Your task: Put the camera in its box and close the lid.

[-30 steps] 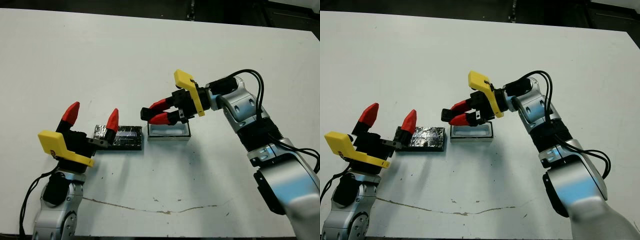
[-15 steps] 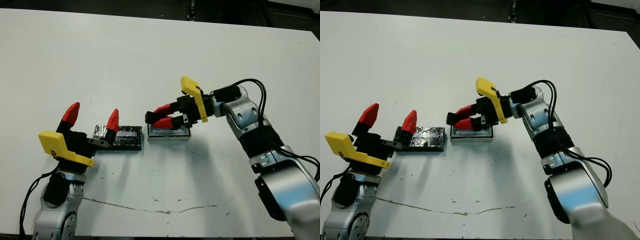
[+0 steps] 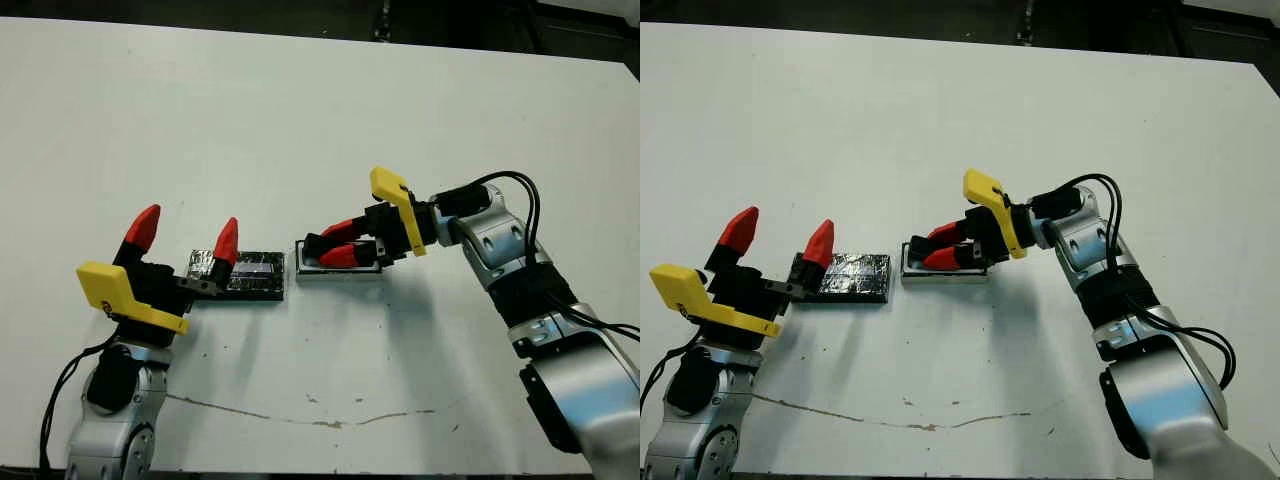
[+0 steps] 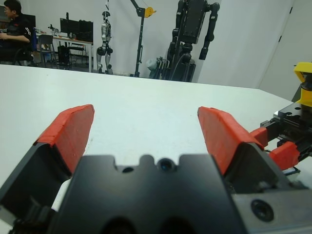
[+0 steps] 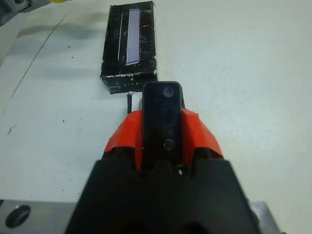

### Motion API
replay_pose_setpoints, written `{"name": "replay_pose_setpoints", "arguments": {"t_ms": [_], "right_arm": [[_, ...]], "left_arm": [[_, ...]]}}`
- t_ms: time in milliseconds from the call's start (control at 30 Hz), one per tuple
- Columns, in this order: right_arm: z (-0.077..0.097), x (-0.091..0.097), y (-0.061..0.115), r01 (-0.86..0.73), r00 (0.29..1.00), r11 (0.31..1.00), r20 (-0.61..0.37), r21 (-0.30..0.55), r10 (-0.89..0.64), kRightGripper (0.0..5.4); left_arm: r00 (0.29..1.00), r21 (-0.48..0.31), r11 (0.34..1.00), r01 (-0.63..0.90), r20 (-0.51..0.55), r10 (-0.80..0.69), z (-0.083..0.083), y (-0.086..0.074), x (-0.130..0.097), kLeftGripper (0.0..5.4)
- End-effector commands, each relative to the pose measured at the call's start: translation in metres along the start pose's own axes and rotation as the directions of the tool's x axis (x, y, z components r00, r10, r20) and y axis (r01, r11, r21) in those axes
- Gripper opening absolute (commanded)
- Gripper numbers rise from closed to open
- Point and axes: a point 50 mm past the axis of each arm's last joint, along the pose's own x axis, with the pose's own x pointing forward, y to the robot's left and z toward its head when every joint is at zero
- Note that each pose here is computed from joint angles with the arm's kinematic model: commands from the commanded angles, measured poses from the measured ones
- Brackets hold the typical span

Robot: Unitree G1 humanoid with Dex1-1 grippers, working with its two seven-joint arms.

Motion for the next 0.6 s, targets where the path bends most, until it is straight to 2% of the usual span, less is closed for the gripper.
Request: {"name": "replay_pose_setpoints", "arguments": {"t_ms": [33, 200, 367, 600], "right_arm": [[-0.014, -0.015, -0.003, 0.049, 0.997, 0.998, -0.057, 0.038, -0.047, 1.66], [-0.017, -0.022, -0.004, 0.057, 0.996, 0.996, -0.076, 0.067, -0.052, 1.66], [-0.018, -0.025, -0.005, 0.061, 0.992, 0.996, -0.116, 0.059, -0.054, 1.66], [-0.011, -0.027, -0.005, -0.009, 0.991, 1.000, -0.135, -0.016, 0.007, 2.73]], "left_arm": [[1.000, -0.002, 1.000, 0.008, -0.020, -0.008, -0.002, 0.000, -0.003, 5.40], [1.000, 0.011, 1.000, 0.008, -0.022, -0.007, -0.002, 0.001, -0.003, 5.40], [1.000, 0.012, 1.000, 0.008, -0.021, -0.008, -0.002, 0.000, -0.003, 5.40], [1.000, -0.001, 1.000, 0.014, -0.021, -0.014, -0.002, 0.000, -0.003, 5.40]]}}
